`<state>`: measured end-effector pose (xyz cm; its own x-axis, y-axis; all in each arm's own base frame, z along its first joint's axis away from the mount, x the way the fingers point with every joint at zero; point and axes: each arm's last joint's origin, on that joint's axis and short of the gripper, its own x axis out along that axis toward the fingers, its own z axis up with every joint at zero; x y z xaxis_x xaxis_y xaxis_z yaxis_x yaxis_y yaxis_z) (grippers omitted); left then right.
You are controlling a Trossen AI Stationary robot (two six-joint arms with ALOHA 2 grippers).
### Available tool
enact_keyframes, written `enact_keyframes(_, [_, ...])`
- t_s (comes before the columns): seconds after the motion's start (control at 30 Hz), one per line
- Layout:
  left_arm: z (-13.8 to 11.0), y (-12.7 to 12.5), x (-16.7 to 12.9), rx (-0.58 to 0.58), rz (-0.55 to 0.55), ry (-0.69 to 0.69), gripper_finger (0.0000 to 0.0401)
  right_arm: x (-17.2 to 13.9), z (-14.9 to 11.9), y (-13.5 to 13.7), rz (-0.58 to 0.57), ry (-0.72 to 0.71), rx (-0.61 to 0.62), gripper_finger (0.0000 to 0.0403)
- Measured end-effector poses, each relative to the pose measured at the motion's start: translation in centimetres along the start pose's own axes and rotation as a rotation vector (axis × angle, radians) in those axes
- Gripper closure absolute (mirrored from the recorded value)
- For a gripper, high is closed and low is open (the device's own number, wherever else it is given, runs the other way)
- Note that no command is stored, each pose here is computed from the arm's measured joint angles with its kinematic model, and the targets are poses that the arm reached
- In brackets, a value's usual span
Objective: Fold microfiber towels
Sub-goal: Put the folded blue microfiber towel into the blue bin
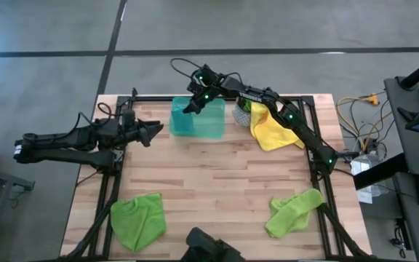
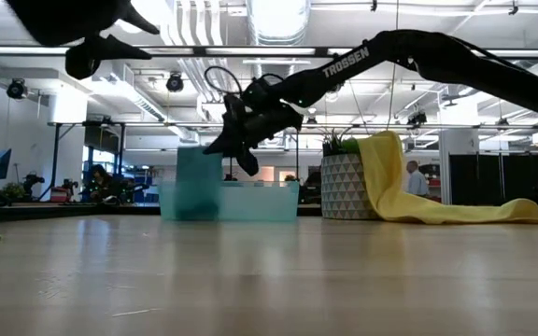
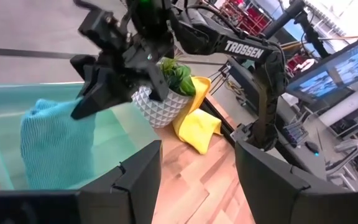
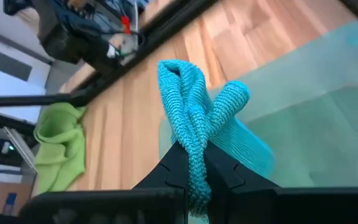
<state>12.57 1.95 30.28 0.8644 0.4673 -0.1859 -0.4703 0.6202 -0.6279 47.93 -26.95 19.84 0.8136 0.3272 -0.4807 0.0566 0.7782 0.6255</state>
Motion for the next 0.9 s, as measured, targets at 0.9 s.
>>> enact_keyframes(0.9, [-0.28,-0.10,0.55,-0.019,0.011,0.019,0.0214,0.97,-0.66,-0.26,-0.182,-0.012,-0.069,0.0385])
